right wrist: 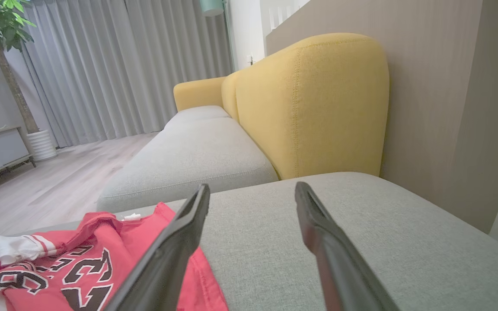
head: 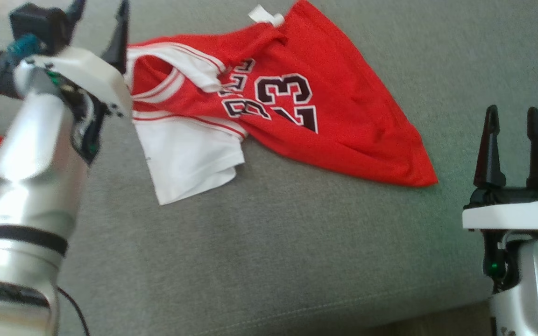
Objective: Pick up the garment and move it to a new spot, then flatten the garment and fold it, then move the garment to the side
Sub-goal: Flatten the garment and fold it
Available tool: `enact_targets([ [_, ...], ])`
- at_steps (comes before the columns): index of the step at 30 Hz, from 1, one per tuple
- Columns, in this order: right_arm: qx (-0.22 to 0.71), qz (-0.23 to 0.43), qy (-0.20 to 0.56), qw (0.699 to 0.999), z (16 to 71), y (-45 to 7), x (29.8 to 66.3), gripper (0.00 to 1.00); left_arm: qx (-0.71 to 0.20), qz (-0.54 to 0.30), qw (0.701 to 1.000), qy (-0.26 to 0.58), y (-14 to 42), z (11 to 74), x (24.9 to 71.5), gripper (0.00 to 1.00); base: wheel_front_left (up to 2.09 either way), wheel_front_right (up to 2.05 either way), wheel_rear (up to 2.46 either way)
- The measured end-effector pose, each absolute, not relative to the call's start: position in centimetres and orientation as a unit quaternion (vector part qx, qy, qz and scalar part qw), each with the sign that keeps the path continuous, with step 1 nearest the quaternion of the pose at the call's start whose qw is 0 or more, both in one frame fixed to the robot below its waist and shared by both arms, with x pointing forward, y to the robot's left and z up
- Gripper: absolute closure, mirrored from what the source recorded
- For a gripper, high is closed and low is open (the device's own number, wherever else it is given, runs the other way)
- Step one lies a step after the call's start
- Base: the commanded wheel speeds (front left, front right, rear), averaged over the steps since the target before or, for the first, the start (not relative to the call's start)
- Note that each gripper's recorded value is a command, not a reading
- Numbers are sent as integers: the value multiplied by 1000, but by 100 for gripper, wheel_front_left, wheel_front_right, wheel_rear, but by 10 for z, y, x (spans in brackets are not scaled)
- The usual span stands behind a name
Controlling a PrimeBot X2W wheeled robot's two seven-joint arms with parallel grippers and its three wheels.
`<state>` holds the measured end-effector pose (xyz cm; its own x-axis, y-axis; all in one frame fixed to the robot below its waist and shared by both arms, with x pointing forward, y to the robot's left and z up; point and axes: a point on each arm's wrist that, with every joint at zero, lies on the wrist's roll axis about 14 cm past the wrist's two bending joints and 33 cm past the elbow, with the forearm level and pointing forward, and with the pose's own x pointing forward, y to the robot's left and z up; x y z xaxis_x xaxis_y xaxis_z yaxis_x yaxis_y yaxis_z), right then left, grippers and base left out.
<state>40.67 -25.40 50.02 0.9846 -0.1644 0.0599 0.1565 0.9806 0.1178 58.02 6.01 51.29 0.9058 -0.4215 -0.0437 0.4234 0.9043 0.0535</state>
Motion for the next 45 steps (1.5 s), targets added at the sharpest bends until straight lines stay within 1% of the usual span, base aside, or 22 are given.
enact_targets([
  [4,59,-60,-44,995,508,-240,407,0,6,-216,976,0,63,526,552,0,0,0,0],
  [9,64,-23,-60,996,522,-215,409,0,-23,-195,980,-15,77,529,504,0,0,0,0],
  [10,64,-23,-60,996,522,-215,409,0,-23,-195,980,-15,77,529,504,0,0,0,0],
  [11,65,-8,-58,996,522,-204,408,0,-43,-181,982,-21,82,529,483,0,0,0,0],
  [18,55,44,-24,997,503,-167,398,0,-81,-112,990,-3,113,502,414,0,0,0,0],
  [23,33,55,-17,998,498,-161,395,0,-88,-89,992,14,118,486,379,0,0,0,0],
  [31,24,60,17,998,475,-159,376,0,-97,-57,994,5,127,488,360,0,0,0,0],
  [45,24,66,19,997,473,-154,373,0,-96,-62,993,16,123,480,354,0,0,0,0],
])
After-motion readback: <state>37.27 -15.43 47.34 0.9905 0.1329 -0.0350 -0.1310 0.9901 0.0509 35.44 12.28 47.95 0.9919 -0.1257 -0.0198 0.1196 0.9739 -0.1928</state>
